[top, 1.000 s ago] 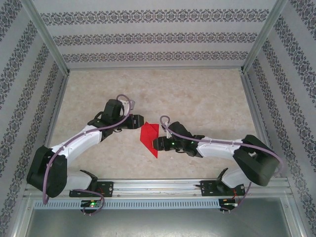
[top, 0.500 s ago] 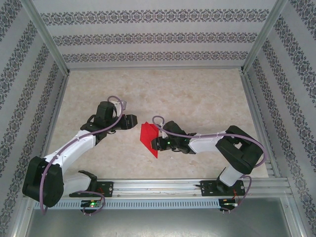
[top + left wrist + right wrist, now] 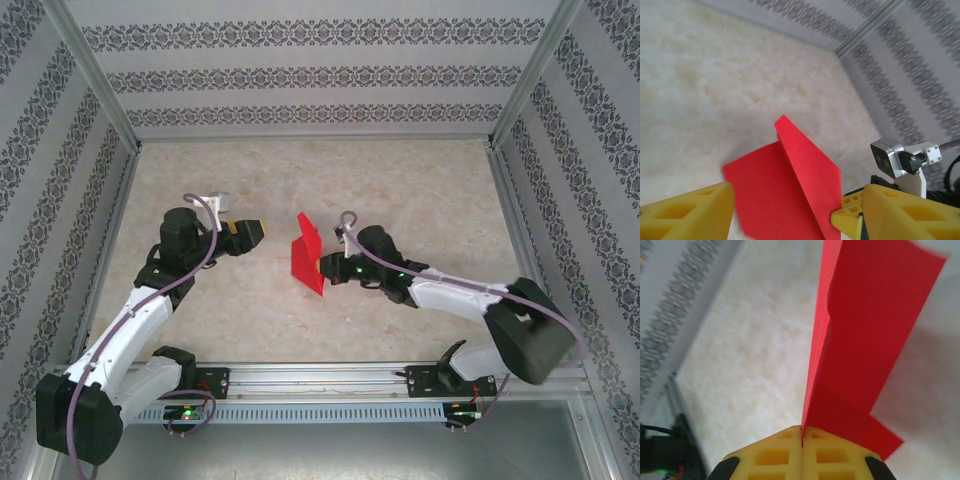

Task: Fold a paper plane with a square sheet of paper (fold left side to right side)
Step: Turn over the paper at the center of the table.

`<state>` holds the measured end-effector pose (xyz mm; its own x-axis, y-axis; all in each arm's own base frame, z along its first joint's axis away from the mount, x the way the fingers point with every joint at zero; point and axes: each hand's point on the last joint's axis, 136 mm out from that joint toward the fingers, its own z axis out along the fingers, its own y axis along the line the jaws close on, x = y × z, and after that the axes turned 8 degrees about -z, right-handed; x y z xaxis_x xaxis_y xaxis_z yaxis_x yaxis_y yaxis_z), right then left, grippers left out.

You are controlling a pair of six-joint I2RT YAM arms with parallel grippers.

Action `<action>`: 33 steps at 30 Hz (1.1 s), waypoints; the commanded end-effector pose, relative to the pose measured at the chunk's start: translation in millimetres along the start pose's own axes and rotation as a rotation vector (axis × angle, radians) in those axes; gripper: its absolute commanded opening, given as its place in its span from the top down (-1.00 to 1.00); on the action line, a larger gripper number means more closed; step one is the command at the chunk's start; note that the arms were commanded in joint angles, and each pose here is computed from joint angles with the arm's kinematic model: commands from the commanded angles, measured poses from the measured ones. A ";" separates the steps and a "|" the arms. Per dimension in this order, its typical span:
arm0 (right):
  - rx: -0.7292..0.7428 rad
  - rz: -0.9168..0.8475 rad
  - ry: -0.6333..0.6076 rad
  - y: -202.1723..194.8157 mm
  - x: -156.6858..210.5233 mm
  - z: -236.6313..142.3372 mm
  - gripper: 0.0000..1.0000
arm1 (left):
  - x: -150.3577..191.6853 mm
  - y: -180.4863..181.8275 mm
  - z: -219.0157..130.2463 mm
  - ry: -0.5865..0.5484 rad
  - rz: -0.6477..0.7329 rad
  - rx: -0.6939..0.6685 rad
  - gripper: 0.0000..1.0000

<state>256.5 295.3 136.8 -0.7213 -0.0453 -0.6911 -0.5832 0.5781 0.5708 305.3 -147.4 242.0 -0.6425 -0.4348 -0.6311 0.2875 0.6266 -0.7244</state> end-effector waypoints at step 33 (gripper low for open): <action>-0.476 -0.257 -0.363 138.6 -96.3 -87.4 1.00 | 2.5 -147.8 8.9 0.237 0.071 0.618 -0.15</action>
<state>217.0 303.9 296.2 -0.4646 0.1598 -0.8710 -0.8477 0.2041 0.4896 271.0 -240.0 335.0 -0.7566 -0.2296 -0.6122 0.5980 0.1355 -0.7899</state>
